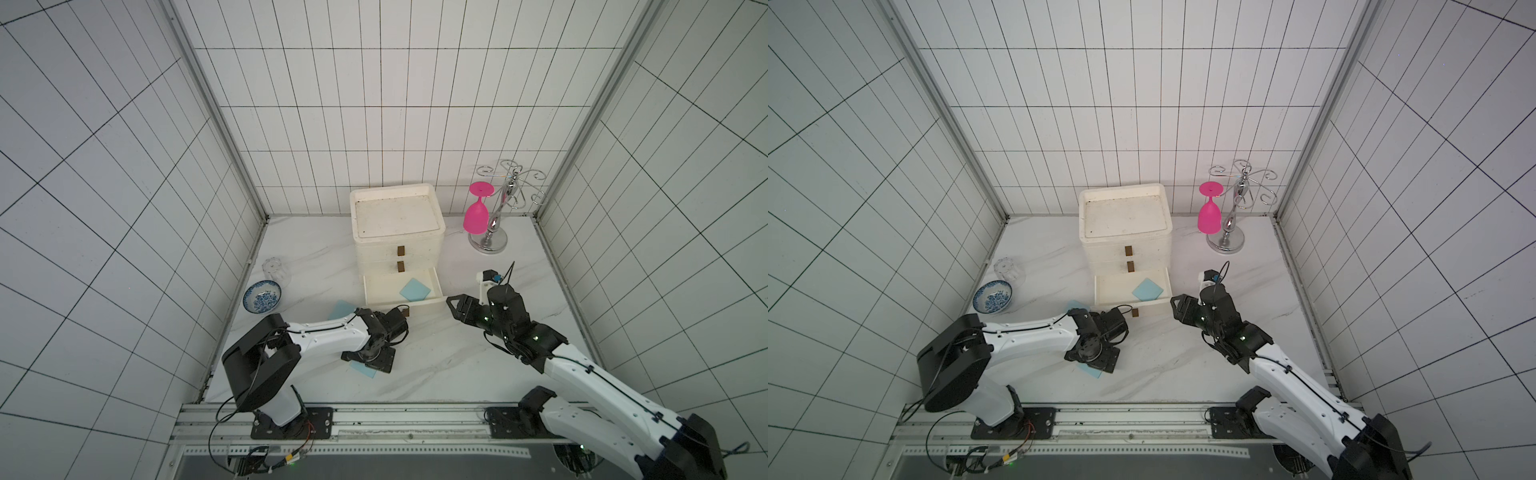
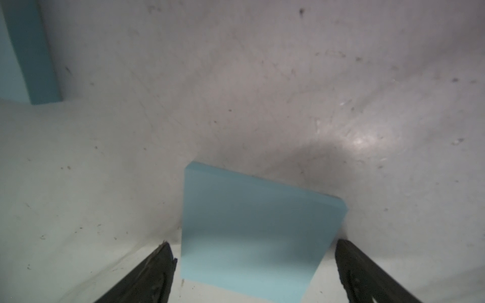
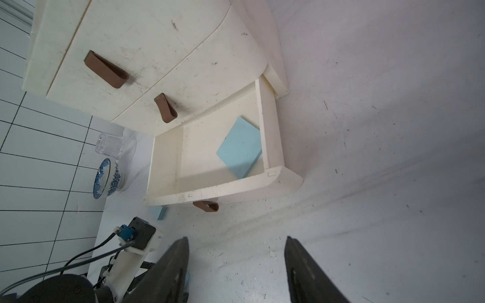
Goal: Please put the sticky notes in the drawer by color
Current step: Pick up the sticky notes from the center of the board.
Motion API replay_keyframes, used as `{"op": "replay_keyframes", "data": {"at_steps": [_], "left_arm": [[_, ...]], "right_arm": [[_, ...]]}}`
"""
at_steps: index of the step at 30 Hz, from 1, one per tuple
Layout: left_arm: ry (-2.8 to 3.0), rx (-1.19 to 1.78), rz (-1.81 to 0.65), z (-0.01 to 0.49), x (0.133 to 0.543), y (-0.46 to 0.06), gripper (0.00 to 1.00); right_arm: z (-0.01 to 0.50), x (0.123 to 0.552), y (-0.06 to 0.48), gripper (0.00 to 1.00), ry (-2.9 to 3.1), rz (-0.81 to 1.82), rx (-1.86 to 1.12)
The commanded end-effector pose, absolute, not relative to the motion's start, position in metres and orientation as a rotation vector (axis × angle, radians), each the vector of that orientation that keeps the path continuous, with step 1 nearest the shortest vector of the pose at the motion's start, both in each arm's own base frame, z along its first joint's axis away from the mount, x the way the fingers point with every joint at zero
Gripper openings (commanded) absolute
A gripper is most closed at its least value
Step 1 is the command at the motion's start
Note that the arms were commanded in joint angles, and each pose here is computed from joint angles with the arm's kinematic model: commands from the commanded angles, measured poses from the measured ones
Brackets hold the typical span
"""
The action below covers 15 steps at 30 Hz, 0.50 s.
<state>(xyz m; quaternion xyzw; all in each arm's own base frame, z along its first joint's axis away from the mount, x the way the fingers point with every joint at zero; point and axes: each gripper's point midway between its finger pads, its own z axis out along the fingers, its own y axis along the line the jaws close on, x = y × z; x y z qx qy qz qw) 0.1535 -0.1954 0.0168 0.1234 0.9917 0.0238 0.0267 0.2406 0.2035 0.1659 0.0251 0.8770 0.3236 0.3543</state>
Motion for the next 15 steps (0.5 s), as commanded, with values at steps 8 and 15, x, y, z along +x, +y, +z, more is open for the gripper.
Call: {"op": "replay_keyframes", "data": {"at_steps": [8, 15], "left_arm": [[3.109, 0.359, 0.063, 0.0, 0.142, -0.191, 0.85], [3.061, 0.338, 0.157, 0.007, 0.151, -0.182, 0.98]], "right_arm": [[0.165, 0.236, 0.198, 0.62, 2.267, 0.825, 0.062], [0.167, 0.235, 0.198, 0.62, 2.264, 0.825, 0.061]]}}
